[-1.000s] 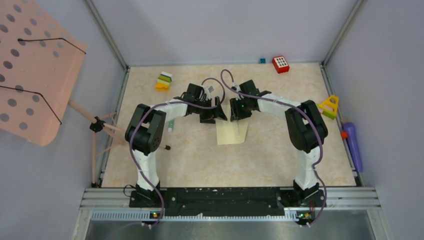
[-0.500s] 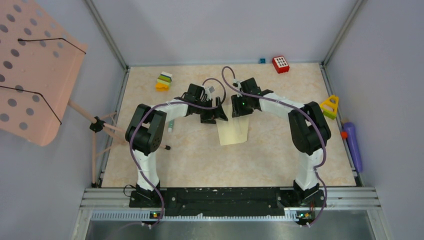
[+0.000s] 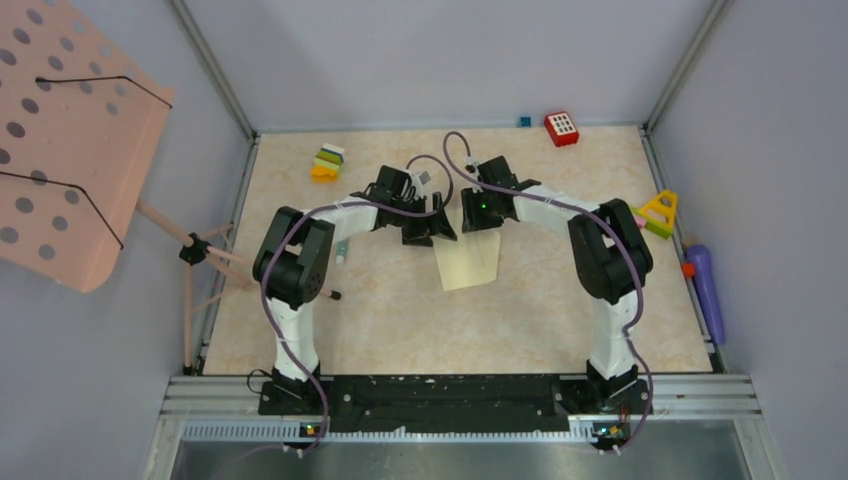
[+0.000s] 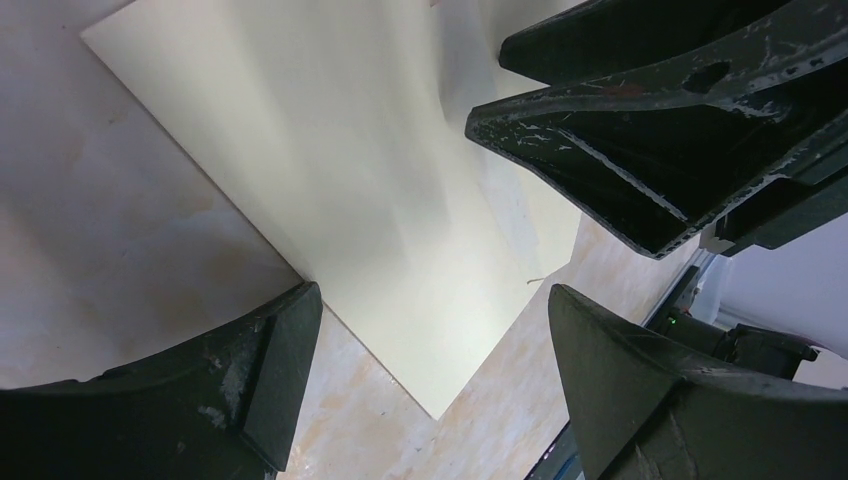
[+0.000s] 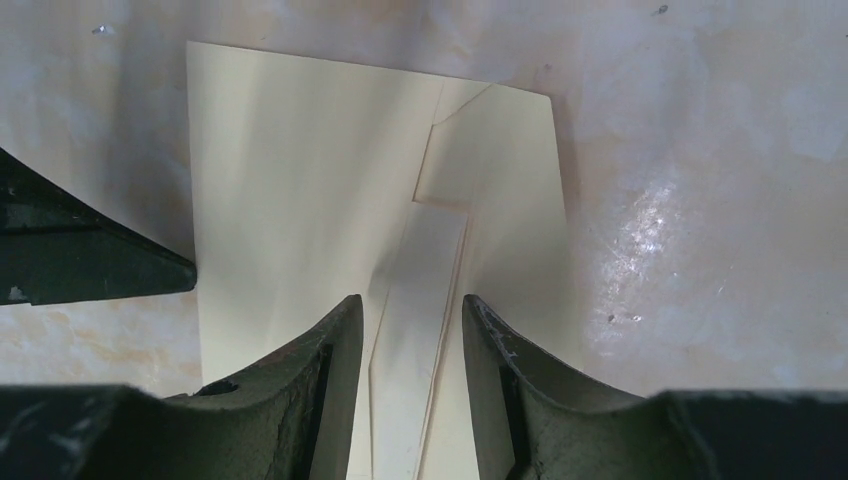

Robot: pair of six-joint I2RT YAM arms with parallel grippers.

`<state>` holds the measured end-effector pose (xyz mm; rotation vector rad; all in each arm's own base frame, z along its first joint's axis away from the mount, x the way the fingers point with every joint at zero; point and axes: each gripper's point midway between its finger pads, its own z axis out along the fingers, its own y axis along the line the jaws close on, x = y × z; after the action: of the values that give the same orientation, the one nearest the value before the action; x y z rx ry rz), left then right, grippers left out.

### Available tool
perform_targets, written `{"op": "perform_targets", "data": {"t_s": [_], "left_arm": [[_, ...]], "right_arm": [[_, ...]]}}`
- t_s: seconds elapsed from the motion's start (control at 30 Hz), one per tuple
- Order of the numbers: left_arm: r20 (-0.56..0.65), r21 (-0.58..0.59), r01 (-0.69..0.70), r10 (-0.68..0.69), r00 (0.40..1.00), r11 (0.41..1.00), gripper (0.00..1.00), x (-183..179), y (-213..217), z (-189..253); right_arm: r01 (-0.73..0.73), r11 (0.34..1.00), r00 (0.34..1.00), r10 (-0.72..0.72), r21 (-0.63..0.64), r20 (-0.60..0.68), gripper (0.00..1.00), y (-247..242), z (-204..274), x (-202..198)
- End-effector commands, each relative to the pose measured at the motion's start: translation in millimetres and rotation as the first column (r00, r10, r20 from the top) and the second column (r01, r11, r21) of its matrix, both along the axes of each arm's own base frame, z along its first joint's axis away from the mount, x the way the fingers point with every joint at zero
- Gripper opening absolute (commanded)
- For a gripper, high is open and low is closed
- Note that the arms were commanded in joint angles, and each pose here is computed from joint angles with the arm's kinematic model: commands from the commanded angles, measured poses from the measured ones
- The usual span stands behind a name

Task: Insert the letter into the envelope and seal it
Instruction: Place the letter in the envelope.

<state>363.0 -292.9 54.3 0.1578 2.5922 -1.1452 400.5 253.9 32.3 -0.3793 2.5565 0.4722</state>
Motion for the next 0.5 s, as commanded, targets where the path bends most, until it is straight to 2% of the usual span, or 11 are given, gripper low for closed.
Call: {"op": "perform_targets", "data": {"t_s": [0.0,0.47], "left_arm": [[0.021,0.012,0.018,-0.019,1.0,1.0,0.89,7.1,-4.3,-0.9],[0.009,-0.005,0.02,-0.02,1.0,1.0,0.89,8.5,-8.4,1.1]], "right_arm": [[0.028,0.999,0.999,-0.028,0.035,0.025,0.41,12.7,5.3,15.7],[0.022,0.994,0.999,-0.017,0.103,-0.046,0.41,20.6,1.2,5.3]]}}
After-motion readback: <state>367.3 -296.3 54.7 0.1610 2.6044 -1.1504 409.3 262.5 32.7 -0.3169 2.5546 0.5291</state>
